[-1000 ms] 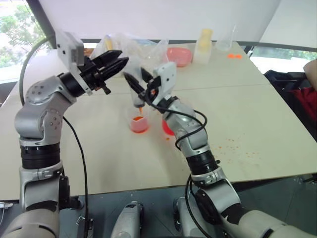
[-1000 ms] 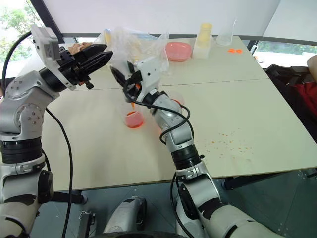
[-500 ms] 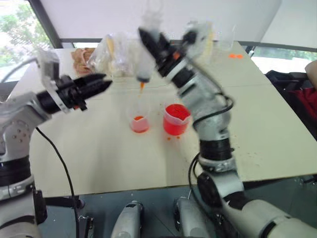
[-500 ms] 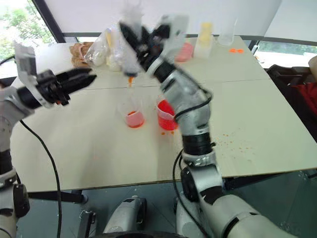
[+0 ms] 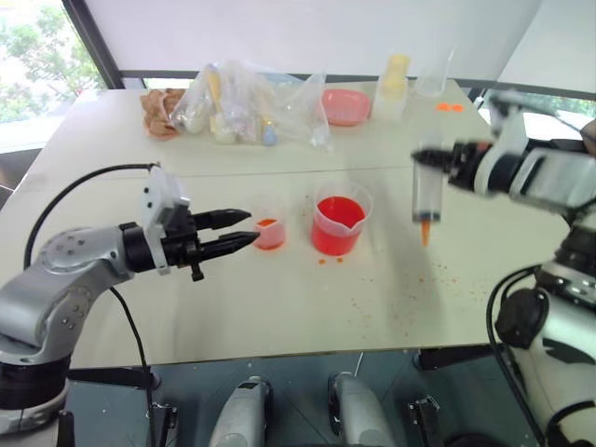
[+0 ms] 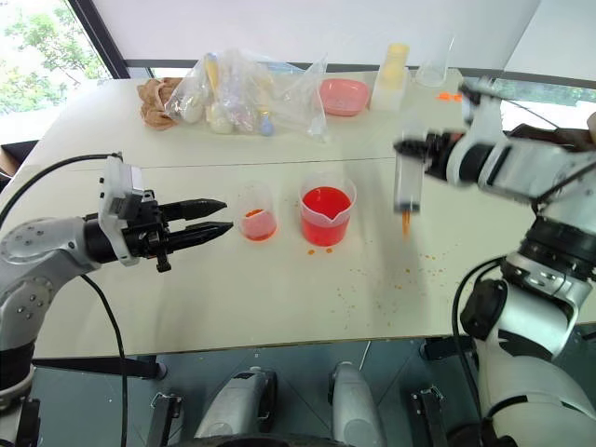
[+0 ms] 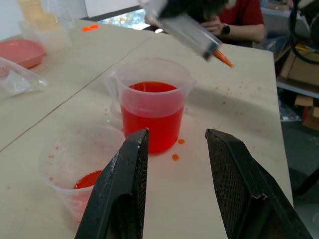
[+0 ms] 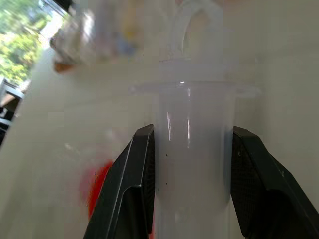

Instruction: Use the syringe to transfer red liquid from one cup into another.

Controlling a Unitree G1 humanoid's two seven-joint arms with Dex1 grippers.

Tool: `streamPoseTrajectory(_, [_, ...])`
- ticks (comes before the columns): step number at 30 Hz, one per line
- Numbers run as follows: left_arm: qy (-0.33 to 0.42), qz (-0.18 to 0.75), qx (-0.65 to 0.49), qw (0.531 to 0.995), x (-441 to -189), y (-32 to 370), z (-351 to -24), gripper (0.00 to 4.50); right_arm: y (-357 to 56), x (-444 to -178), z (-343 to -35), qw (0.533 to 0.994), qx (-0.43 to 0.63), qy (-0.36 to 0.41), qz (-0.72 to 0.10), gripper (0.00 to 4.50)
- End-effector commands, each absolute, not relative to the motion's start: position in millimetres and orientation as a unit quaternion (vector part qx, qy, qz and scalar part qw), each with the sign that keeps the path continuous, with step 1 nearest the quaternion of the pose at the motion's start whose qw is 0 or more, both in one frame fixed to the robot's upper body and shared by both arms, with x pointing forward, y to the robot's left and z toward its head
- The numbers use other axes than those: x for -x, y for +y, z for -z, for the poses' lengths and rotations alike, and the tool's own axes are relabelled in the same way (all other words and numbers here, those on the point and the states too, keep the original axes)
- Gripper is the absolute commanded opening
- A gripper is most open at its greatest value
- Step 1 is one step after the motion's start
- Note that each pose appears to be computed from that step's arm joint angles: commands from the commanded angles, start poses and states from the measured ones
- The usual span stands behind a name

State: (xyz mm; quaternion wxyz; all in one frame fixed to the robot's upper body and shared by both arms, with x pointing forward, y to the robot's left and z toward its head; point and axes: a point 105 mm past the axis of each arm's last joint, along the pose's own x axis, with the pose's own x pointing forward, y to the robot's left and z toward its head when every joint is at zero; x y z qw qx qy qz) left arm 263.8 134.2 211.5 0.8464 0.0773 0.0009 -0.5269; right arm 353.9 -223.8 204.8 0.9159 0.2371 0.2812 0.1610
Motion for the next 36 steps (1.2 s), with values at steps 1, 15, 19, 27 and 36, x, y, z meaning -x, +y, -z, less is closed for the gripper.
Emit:
streamPoseTrajectory(1, [-0.019,0.521,-0.073,0.850,-265.6,129.3,-217.0,1.85,-223.5,-347.8,-195.1,0.910,-0.234,0.298,-0.166,1.42])
streamPoseTrajectory(15, [0.043,0.590,-0.129,0.796,-244.4,123.0,-190.5,1.85,-213.3,-348.5,-134.9,0.886,-0.235,0.381,-0.123,1.42])
streamPoseTrajectory(19, [0.039,0.589,-0.129,0.797,-247.4,119.7,-190.8,1.91,-211.5,-353.4,-129.4,0.890,-0.236,0.375,-0.107,2.48])
streamPoseTrajectory(27, [0.049,0.586,-0.130,0.798,-246.3,123.2,-192.7,1.91,-212.5,-348.3,-129.6,0.901,-0.206,0.366,-0.110,4.46])
streamPoseTrajectory(36, [0.038,0.534,-0.095,0.839,-260.9,146.5,-205.7,1.91,-225.7,-317.4,-161.3,0.912,-0.161,0.322,-0.197,4.46])
